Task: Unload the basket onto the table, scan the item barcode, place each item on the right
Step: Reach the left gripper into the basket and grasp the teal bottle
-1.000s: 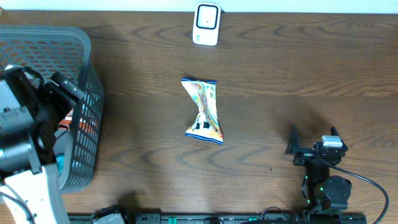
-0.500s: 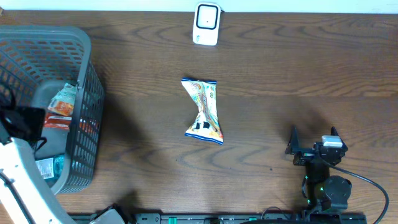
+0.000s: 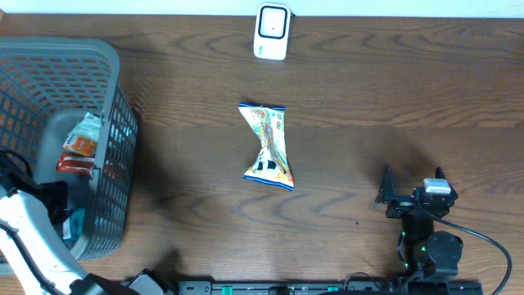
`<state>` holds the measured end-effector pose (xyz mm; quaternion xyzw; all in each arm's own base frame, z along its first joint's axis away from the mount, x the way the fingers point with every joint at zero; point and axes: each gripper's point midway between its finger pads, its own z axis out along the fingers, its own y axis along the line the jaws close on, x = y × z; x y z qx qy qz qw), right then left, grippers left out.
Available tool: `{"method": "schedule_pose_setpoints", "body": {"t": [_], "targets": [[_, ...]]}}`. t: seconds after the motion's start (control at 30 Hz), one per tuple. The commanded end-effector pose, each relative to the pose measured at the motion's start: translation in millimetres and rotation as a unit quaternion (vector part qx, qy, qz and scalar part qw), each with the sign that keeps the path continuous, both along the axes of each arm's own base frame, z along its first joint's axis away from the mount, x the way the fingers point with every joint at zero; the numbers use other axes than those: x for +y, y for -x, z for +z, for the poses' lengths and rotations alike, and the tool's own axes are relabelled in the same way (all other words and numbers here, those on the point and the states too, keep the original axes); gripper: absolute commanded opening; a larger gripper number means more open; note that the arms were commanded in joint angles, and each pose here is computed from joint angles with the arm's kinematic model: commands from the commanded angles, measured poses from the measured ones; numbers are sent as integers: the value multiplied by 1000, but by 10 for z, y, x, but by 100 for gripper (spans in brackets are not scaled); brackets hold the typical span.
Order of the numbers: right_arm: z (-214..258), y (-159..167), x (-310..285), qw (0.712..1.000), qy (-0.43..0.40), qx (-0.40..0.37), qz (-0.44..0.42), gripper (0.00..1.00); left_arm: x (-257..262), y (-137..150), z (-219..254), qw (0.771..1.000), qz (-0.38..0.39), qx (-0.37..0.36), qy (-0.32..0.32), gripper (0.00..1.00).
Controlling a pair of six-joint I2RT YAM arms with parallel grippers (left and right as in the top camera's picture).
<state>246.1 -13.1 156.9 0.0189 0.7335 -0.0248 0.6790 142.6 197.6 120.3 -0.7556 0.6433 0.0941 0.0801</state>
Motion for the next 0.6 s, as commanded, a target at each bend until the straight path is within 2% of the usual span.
{"method": "schedule_pose_setpoints", "body": {"t": [0.0, 0.57], "targets": [[0, 3, 25, 1000, 4, 0, 6, 99, -41, 144, -192, 1000, 18, 23, 6, 98], [0, 3, 25, 1000, 4, 0, 6, 99, -43, 148, -640, 1000, 18, 14, -3, 98]]}}
